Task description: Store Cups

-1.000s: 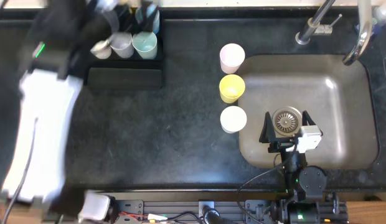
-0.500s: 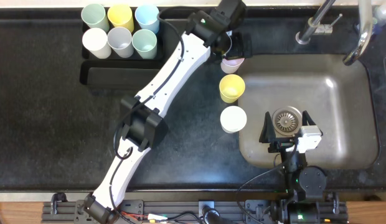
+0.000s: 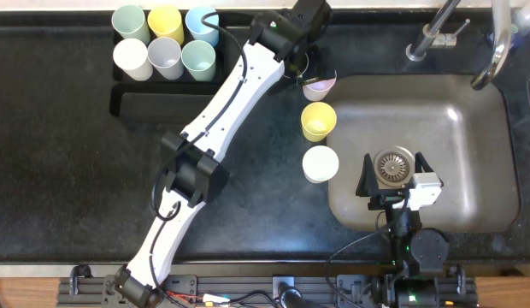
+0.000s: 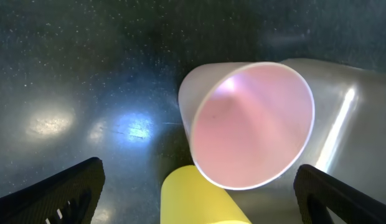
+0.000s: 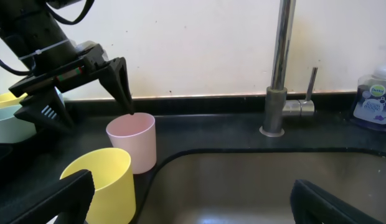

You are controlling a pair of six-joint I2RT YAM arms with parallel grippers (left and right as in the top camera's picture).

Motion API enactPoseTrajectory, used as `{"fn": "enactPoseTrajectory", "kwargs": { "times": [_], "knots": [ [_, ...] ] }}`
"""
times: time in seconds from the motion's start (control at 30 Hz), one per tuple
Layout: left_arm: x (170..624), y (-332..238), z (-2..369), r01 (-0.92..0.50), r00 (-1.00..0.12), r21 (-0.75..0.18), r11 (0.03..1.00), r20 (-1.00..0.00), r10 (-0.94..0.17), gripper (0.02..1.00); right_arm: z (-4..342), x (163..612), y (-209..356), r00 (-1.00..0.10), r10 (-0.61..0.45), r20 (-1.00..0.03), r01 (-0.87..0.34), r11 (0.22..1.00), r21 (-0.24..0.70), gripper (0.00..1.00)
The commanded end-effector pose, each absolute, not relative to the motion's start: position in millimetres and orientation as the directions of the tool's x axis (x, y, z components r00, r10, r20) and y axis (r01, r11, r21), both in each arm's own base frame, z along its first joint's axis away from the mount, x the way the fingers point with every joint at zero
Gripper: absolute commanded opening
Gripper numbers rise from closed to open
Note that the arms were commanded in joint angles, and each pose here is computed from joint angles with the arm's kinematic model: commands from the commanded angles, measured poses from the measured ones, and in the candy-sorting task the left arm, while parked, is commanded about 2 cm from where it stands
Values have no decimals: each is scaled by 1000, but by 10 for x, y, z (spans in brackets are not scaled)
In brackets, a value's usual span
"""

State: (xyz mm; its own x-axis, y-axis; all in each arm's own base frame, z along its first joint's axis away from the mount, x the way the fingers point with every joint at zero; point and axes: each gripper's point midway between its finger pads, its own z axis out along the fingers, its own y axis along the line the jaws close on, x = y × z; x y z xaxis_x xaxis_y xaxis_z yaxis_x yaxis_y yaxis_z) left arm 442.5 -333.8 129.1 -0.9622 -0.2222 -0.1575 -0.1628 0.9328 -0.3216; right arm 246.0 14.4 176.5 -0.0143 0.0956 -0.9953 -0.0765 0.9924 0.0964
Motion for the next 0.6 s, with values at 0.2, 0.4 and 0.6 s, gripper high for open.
{"fn": "enactPoseTrajectory", "kwargs": {
  "times": [0.2, 0.4, 0.6],
  "knots": [
    [4522, -3190, 1167, -234, -947, -289, 928, -148, -285, 998, 1727, 2462, 165, -17, 99, -995, -87, 991, 100, 998],
    [4521, -3190, 999, -241, -951, -267, 933, -127, -283, 1000, 1727, 2462, 165, -17, 99, -995, -87, 991, 100, 998],
    [4528, -3179, 953, -244, -951, -258, 935, -127, -283, 998, 1727, 2462, 165, -17, 99, -995, -87, 991, 100, 998]
  ]
}}
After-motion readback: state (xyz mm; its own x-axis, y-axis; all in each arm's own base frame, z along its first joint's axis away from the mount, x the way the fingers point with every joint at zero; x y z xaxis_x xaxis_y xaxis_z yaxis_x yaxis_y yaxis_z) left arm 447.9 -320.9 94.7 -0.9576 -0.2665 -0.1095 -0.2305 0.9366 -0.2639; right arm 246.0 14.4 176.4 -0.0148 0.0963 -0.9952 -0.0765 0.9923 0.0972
